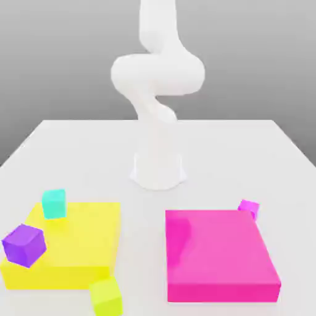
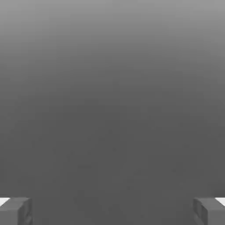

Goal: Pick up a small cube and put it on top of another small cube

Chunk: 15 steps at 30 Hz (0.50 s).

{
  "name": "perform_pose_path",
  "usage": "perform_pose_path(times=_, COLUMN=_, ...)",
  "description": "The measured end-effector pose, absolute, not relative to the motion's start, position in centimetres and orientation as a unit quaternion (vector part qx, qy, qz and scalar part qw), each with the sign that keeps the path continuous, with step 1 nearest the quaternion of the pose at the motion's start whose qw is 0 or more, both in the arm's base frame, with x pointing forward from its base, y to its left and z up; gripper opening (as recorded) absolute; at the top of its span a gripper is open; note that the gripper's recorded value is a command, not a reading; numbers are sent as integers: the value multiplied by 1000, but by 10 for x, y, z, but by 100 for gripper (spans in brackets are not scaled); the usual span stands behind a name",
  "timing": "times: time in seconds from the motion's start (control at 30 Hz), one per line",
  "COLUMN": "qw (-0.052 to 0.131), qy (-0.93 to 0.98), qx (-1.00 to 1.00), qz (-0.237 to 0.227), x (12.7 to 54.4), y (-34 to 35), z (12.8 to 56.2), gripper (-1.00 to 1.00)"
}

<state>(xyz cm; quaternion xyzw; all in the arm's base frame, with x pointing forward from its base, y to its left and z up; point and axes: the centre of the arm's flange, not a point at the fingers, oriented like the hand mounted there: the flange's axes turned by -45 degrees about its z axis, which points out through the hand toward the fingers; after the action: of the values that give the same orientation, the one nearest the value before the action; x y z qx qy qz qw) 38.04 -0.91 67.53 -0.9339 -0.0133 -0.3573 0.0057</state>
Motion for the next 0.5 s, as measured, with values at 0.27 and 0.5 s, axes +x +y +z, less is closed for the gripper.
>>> perform_pose_path(times=0.27, qw=12, qy=-74, qx=-965, qz=-253, x=465, y=-35, z=542, gripper=0)
perform_pose_path(times=0.5, qw=13, qy=-122, qx=-979, qz=-162, x=500, y=-55, z=412, gripper=0)
